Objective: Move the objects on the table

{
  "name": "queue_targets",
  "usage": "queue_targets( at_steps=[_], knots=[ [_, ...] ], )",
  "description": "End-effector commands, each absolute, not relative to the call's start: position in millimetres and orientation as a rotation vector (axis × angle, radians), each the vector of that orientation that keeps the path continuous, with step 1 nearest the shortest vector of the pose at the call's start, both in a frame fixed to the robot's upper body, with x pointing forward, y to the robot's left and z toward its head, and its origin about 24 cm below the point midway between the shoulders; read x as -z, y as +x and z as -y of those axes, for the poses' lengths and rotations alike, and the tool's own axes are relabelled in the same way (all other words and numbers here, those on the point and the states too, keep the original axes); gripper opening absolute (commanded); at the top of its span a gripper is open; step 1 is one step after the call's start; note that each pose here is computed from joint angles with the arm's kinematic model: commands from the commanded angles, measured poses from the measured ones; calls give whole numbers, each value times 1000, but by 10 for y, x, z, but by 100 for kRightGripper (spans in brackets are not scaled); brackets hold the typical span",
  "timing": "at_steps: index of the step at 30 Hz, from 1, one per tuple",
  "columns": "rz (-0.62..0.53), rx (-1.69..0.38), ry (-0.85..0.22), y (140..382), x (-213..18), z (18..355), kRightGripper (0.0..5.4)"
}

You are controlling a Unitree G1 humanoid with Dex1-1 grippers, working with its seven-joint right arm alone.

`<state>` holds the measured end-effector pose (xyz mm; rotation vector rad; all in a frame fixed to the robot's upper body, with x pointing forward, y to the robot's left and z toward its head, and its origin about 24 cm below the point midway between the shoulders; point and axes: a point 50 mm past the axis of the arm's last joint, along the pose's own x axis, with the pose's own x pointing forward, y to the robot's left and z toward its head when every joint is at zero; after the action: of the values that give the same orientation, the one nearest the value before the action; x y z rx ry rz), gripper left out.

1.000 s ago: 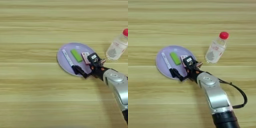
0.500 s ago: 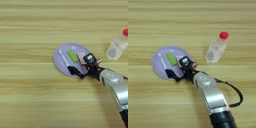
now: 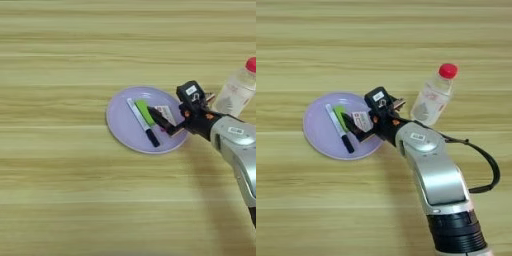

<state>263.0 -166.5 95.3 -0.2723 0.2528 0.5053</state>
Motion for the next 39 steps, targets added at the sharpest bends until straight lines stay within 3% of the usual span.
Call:
queue_targets(
  at_steps=[1,12,39],
  knots=[
    [-152,-467,-305,2696,-1164,1736,538],
    [-214,-445,-272,2718,-937,1754,538],
    [-310,-454,-231,2851,-618,1732,538]
  ],
)
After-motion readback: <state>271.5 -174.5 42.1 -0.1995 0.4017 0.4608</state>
